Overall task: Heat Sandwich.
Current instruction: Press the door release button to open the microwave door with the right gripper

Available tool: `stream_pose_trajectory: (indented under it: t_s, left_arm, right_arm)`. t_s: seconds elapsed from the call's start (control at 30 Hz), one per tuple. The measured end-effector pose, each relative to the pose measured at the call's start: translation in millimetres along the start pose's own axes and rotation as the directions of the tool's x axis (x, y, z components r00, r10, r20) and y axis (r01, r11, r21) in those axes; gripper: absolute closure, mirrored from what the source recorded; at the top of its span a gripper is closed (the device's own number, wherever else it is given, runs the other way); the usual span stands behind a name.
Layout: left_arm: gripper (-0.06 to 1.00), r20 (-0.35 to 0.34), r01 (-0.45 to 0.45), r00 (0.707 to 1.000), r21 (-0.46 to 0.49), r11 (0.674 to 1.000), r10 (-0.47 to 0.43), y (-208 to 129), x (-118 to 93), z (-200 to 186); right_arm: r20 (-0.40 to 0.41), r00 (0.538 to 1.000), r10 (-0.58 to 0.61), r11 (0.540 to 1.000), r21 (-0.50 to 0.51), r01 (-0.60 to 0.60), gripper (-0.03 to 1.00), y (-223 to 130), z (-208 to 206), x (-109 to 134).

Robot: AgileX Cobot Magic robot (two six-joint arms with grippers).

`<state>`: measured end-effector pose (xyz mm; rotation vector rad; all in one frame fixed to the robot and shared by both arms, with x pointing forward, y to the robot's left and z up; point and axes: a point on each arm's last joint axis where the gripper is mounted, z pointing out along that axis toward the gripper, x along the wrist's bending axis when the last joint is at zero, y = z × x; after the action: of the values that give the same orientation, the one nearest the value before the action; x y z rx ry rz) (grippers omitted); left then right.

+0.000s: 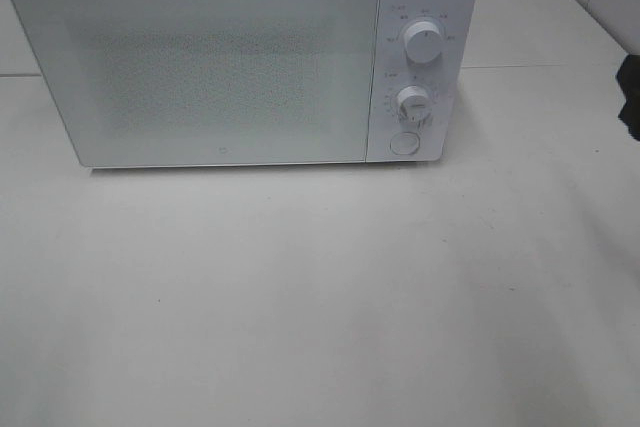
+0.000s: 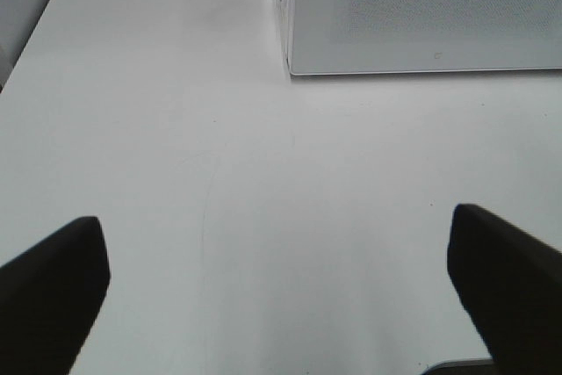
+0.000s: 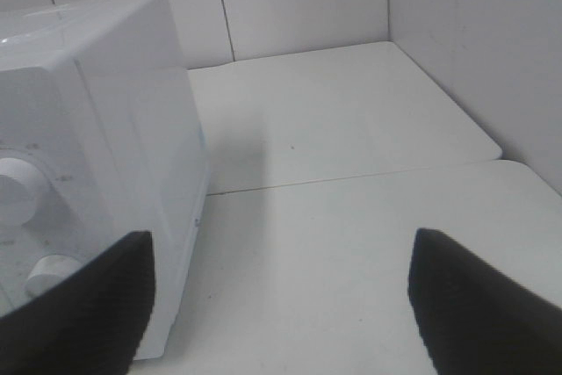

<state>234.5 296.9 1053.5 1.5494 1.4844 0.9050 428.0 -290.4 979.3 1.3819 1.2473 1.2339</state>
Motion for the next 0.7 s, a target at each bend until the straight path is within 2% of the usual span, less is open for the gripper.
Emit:
stream_pose_trajectory:
  t_s: [0.33, 0.53, 0.7]
  left_arm:
    - [-0.05, 0.000, 0.000, 1.000, 0.000, 1.000, 0.000, 0, 0, 0]
    - [-0.05, 0.000, 0.000, 1.000, 0.000, 1.000, 0.000, 0, 0, 0]
    - [-0.05, 0.000, 0.000, 1.000, 0.000, 1.000, 0.000, 0, 0, 0]
  right_arm:
    - [-0.069, 0.990, -0.127, 0.989, 0.062, 0.131, 0.20, -37, 9, 37]
    - [-0.084, 0.988, -0.133, 0.987, 0.082, 0.140, 0.20, -52, 8, 55]
    - [-0.091, 0.986, -0.137, 0.977, 0.149, 0.150, 0.20, -71, 4, 74]
